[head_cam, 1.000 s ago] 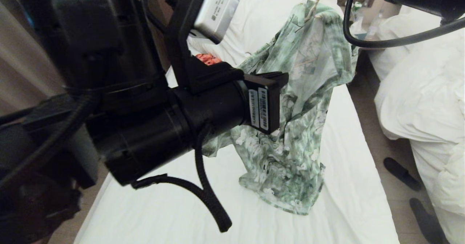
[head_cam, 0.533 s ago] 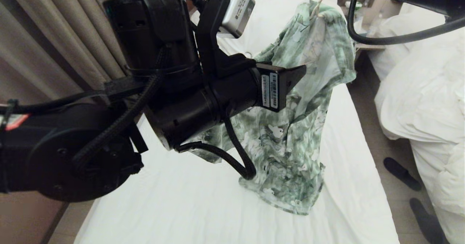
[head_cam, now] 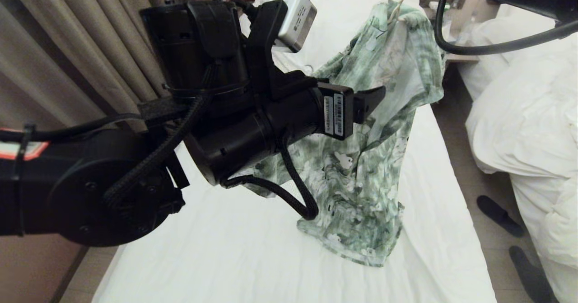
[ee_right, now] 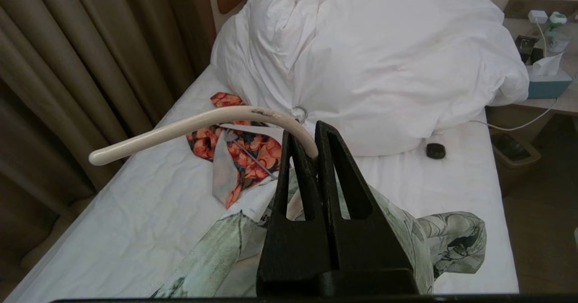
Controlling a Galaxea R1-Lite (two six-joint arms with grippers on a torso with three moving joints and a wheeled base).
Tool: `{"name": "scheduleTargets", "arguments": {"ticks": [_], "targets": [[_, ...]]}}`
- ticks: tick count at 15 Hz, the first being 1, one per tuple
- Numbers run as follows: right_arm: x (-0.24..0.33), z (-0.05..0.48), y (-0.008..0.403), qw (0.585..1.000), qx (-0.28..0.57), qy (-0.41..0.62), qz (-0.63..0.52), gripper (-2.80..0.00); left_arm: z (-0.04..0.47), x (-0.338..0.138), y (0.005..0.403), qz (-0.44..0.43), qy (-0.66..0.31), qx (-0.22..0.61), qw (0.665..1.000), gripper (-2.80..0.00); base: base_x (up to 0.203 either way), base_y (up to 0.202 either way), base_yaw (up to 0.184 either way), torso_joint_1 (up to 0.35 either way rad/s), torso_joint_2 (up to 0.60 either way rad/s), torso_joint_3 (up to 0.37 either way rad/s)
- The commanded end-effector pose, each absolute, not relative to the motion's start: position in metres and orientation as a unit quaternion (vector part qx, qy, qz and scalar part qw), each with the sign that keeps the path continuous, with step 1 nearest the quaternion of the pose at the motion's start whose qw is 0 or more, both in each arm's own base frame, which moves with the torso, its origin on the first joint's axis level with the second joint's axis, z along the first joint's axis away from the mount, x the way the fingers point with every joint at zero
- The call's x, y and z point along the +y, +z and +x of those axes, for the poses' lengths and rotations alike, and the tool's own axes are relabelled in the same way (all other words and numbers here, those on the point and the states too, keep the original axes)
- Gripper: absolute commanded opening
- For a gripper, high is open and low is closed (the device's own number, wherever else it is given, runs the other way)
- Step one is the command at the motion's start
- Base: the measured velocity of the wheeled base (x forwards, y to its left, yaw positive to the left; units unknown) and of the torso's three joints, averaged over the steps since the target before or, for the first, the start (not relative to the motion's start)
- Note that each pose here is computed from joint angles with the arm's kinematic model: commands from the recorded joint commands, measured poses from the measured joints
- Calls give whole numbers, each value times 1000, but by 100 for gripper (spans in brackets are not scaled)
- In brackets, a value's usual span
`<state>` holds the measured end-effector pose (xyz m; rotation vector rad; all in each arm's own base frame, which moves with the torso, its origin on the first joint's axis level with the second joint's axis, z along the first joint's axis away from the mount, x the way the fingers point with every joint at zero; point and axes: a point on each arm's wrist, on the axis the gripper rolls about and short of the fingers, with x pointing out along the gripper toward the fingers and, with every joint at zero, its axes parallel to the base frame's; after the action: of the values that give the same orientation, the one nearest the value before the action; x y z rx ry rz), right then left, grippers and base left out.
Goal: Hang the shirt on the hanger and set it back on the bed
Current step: Take the clothes hanger out of the clothes
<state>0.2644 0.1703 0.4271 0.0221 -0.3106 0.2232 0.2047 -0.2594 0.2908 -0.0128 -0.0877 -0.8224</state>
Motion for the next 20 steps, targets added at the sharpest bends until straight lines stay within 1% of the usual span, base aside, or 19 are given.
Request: {"name": "scheduleTargets", "arguments": {"ticks": [1, 4, 7, 13, 17, 18, 20], "targets": [[170, 265, 427, 982, -154, 109, 10, -280, 200, -255, 290, -5, -401, -41, 915, 0, 0, 0, 0, 0, 0, 0], [170, 265, 427, 982, -155, 110, 10, -280, 202, -257, 286, -3, -401, -36, 915, 0, 0, 0, 0, 0, 0, 0], [170, 264, 427, 982, -151, 113, 20, -280, 212, -268, 287, -5, -399, -42, 916, 0, 0, 0, 0, 0, 0, 0], [172, 265, 423, 983, -145, 114, 21, -280, 230, -289, 291, -18, -395, -73, 916, 0, 0, 0, 0, 0, 0, 0], [172, 263, 423, 982, -145, 117, 28, -280, 237, -298, 289, -3, -393, -83, 916, 0, 0, 0, 0, 0, 0, 0], [171, 263, 424, 982, -146, 117, 28, -280, 237, -298, 290, -3, -393, -84, 916, -280, 0, 0, 0, 0, 0, 0], [171, 262, 424, 982, -146, 117, 29, -280, 237, -298, 292, -5, -392, -87, 916, -280, 0, 0, 0, 0, 0, 0]]}}
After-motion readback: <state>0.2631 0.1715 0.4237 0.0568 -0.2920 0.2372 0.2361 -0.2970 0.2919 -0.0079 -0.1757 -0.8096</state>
